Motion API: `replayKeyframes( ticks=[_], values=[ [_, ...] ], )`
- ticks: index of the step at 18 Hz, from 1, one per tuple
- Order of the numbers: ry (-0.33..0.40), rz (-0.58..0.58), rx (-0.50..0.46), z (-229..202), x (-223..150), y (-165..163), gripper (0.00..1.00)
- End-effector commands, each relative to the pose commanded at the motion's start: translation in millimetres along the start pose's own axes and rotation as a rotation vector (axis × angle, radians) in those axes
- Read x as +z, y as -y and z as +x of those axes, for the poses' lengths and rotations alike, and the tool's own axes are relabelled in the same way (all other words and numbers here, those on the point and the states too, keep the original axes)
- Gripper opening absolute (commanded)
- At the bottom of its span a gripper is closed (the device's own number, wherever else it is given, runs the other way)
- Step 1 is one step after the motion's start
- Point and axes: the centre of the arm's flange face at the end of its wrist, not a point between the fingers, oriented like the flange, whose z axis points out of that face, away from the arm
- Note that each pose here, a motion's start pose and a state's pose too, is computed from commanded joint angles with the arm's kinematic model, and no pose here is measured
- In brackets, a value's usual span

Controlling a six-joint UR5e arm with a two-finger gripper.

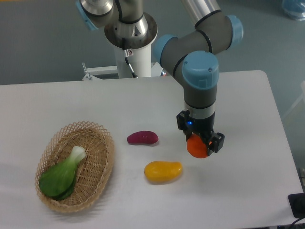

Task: Place the orange on the table
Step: 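Lower the held orange toward the table beside the purple sweet potato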

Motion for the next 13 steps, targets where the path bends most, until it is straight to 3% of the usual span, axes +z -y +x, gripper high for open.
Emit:
replayKeyframes(
  ticks=[7, 13],
  values=[
    [-0.006, -0.008, 0.000, -1, 3, 0, 0.75],
    [-0.037, -0.004, -0.030, -1, 18, -18, 0.71]
  ],
)
